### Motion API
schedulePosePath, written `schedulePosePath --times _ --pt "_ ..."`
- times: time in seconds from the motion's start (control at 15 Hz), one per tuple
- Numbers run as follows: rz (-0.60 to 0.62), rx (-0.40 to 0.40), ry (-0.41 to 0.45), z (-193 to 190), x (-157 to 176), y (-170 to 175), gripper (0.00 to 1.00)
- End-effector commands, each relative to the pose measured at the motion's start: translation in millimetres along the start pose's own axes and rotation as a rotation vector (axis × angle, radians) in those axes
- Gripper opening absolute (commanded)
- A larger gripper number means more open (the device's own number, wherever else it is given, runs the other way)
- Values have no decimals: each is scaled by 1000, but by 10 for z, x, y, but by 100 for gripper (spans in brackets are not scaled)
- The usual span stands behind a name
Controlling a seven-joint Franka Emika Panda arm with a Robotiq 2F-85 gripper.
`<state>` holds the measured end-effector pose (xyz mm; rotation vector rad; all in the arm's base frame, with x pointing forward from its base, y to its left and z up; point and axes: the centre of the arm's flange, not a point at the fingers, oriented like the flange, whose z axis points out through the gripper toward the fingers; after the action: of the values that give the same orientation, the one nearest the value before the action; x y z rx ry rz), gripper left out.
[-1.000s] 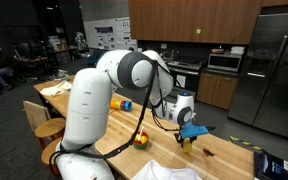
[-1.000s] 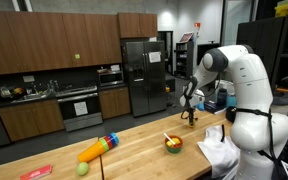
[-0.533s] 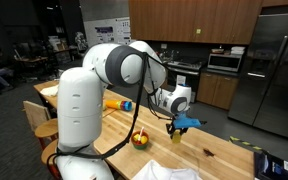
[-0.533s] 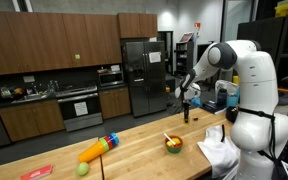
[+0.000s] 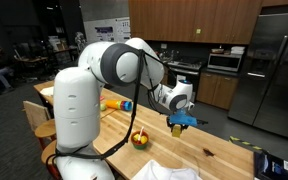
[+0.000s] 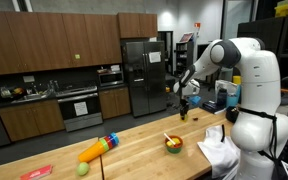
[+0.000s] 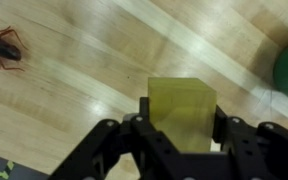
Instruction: Move the yellow block on the table to the left.
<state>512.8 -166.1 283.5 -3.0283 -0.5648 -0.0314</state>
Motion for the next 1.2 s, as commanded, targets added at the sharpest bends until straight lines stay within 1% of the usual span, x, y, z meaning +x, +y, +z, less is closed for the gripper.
schedulePosePath --times 0.0,0.07,0.8,0.87,0.93,1.0,1.07,1.13 --pt "26 -11 27 -19 15 21 29" --pt "29 -13 33 -19 18 26 54" --pt "26 -8 26 21 24 10 54" --pt "36 3 28 54 36 -31 29" --pt "33 -2 40 113 65 -103 29" --pt "45 16 54 152 96 -156 29" --pt "104 50 71 201 144 -198 29" --pt "167 62 104 244 191 -217 29"
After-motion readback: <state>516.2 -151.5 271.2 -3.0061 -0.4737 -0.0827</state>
